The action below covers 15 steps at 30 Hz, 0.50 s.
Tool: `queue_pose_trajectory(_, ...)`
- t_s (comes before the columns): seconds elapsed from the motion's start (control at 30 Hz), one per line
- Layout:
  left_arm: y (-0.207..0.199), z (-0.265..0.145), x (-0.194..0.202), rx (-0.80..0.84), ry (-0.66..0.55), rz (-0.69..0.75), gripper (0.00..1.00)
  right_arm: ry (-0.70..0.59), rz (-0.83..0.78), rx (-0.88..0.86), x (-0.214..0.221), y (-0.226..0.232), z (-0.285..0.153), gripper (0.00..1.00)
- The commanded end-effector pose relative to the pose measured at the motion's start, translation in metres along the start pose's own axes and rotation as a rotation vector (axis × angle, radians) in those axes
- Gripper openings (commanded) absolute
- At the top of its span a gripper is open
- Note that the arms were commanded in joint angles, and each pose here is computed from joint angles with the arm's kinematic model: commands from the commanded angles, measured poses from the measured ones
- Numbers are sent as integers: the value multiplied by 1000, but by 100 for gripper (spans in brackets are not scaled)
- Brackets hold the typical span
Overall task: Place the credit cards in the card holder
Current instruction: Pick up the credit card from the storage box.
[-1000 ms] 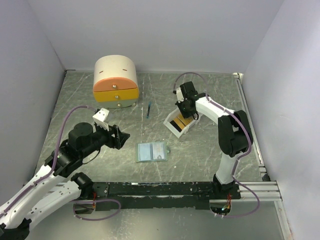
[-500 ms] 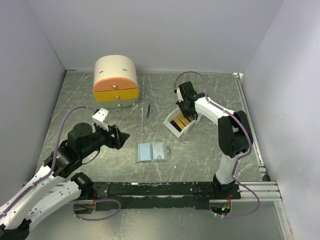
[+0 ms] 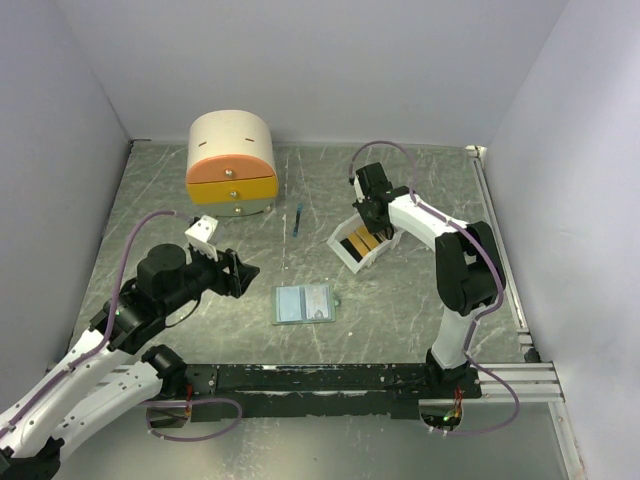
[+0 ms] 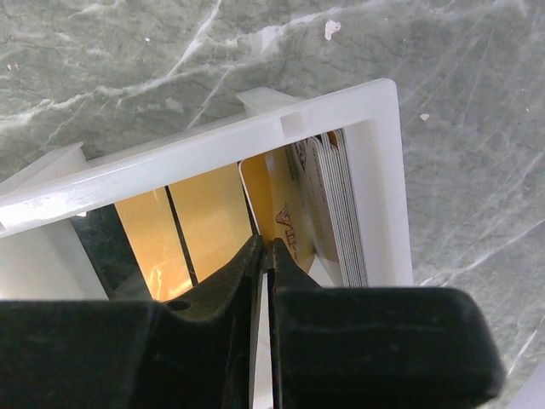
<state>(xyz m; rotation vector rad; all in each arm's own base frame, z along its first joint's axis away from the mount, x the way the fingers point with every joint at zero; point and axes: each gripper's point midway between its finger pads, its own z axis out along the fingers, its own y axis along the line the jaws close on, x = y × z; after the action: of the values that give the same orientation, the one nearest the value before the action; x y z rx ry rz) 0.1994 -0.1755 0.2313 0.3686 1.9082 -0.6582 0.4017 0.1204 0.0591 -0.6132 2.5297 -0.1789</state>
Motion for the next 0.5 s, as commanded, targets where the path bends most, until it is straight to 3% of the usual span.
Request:
queue_pose_trajectory(0.0,-3,2,-3,25,-11,2,76,-14,0,46,-7,-5,2,8)
queue_pose_trajectory(0.47,-2,2,-3,23,-10,-1,76,-4,-23,52,-4,-2,7,16)
